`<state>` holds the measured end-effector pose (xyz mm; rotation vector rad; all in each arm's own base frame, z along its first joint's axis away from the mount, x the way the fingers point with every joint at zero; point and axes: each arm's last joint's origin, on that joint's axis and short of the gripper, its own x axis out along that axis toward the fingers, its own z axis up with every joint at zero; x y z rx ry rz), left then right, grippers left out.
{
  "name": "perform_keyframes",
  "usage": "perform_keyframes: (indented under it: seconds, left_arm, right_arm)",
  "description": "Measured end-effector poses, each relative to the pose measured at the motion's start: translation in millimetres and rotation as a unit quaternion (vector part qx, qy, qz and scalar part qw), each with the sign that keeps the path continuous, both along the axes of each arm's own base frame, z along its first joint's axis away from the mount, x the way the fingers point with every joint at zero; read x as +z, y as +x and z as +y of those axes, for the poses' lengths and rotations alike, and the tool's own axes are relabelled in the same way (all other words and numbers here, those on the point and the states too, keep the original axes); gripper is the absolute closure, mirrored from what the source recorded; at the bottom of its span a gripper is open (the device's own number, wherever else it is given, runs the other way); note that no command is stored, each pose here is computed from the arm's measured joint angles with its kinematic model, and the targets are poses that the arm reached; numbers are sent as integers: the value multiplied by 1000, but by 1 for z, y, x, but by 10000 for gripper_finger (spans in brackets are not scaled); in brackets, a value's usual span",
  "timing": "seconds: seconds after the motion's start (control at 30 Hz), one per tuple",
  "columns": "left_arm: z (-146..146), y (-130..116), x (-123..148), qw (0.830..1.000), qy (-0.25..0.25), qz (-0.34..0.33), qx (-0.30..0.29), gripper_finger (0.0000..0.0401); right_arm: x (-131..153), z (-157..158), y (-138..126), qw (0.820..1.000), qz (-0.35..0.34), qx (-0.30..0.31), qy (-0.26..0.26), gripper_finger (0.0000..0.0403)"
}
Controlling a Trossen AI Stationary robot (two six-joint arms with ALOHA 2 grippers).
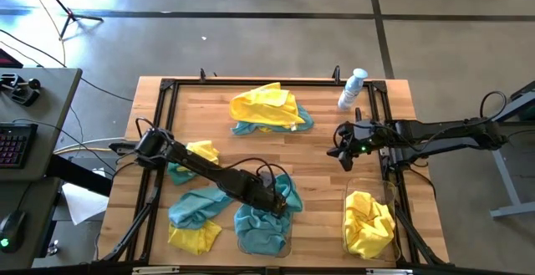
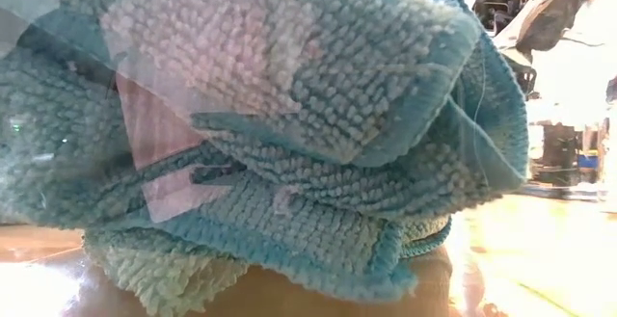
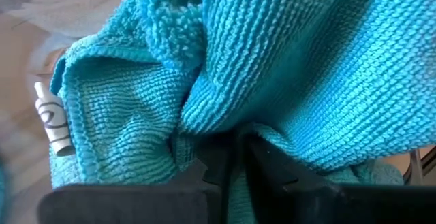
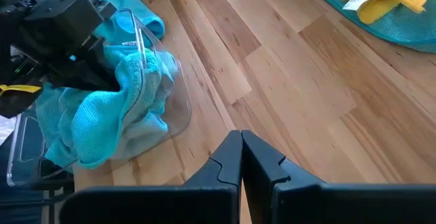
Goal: Sort microfiber towel by color & place in baskets
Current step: Put the blue towel into the right transparent bin
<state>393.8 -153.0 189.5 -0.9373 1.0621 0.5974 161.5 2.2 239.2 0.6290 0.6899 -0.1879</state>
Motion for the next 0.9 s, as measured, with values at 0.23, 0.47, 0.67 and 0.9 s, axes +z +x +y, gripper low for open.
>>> perform_keyframes:
  seconds: [0.23,0.47,0.67,0.9]
  left_arm:
    - [0,0,0,1000,-6,1,-3,315]
    - [-2,-1,4,999,-37,4,-15,293]
    - [-1,-6,27,998,-49,-24,-11,294]
    - [6,-18,60,998,-27,-63,15,295]
  right_arm:
    - [0,0,0,1000,0,0,0,403]
    - [0,0,0,1000,0,0,0,403]
    - [-1,0,-1,1000,6,2,-3,403]
    - [-1,0,-1,1000,9,-1,1,403]
